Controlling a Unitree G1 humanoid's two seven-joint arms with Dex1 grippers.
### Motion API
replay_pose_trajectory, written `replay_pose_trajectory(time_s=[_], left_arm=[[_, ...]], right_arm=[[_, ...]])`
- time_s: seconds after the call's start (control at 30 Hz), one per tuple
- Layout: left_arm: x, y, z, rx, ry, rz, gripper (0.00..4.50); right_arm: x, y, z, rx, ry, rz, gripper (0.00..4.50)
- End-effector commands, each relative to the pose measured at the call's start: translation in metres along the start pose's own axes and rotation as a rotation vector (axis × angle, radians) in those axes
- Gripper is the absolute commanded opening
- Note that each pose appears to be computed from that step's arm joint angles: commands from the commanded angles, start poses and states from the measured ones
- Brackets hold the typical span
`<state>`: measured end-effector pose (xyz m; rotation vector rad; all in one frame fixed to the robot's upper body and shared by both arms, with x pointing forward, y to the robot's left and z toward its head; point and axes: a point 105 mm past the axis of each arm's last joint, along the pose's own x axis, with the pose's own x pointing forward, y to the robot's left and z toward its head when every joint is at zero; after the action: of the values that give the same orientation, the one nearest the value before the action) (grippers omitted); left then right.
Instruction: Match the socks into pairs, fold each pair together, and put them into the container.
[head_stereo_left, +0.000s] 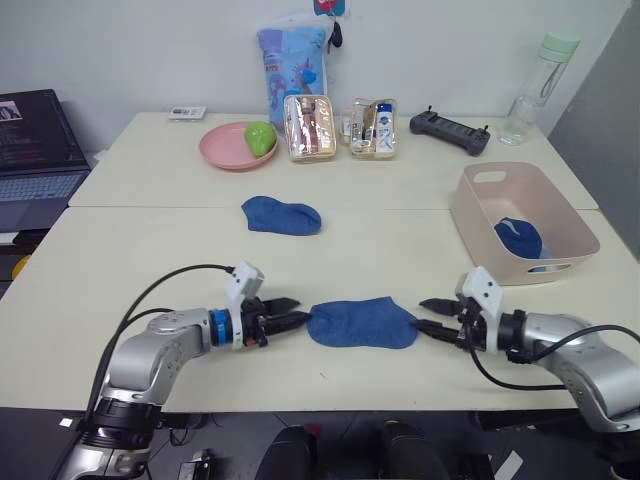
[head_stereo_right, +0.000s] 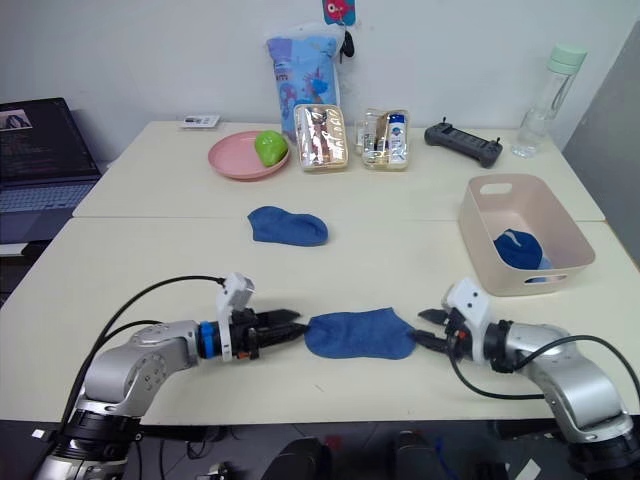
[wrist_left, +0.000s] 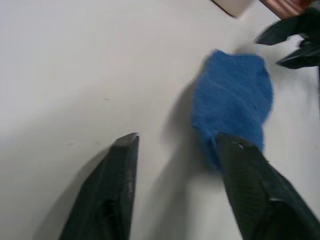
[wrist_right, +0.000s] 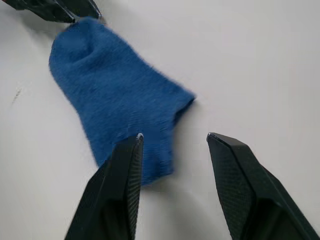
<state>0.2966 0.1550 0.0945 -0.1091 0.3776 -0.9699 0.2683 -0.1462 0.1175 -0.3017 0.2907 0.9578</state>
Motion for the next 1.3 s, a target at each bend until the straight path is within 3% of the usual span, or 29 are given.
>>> replay_pose_trajectory(time_s=[0.03, 0.1, 0.23, 0.43, 0.57, 0.7, 0.83, 1.03, 1.17, 1.3], left_arm=[[0.002, -0.016, 0.038, 0.202, -0.097, -0.059, 3.12], [0.011, -0.033, 0.047, 0.332, -0.123, -0.133, 2.98], [0.034, -0.046, 0.038, 0.472, -0.119, -0.178, 1.89], [0.062, -0.050, 0.002, 0.583, -0.096, -0.194, 0.04], [0.067, -0.034, -0.035, 0.599, 0.005, -0.158, 0.04], [0.053, -0.023, -0.040, 0.527, 0.001, -0.121, 0.04], [0.038, -0.016, -0.042, 0.530, 0.010, -0.113, 0.04], [0.028, -0.029, -0.024, 0.614, -0.037, -0.196, 0.04], [0.029, -0.038, -0.015, 0.648, -0.060, -0.238, 0.04], [0.032, -0.043, -0.029, 0.660, 0.001, -0.280, 0.04]], right_arm=[[0.008, 0.008, 0.033, -0.118, -0.124, 0.005, 2.08], [0.021, 0.014, 0.040, -0.149, -0.162, 0.019, 1.44], [0.044, 0.020, 0.032, -0.179, -0.163, 0.028, 0.02], [0.069, 0.022, 0.004, -0.178, -0.140, 0.013, 0.00], [0.067, 0.021, -0.029, -0.161, -0.074, -0.003, 0.00], [0.049, 0.018, -0.046, -0.120, -0.043, -0.036, 0.00], [0.034, 0.018, -0.044, -0.124, -0.046, -0.046, 0.00], [0.028, 0.035, -0.012, -0.152, -0.132, 0.035, 0.00], [0.036, 0.042, -0.009, -0.155, -0.111, 0.080, 0.00], [0.044, 0.046, -0.025, -0.147, -0.028, 0.108, 0.00]])
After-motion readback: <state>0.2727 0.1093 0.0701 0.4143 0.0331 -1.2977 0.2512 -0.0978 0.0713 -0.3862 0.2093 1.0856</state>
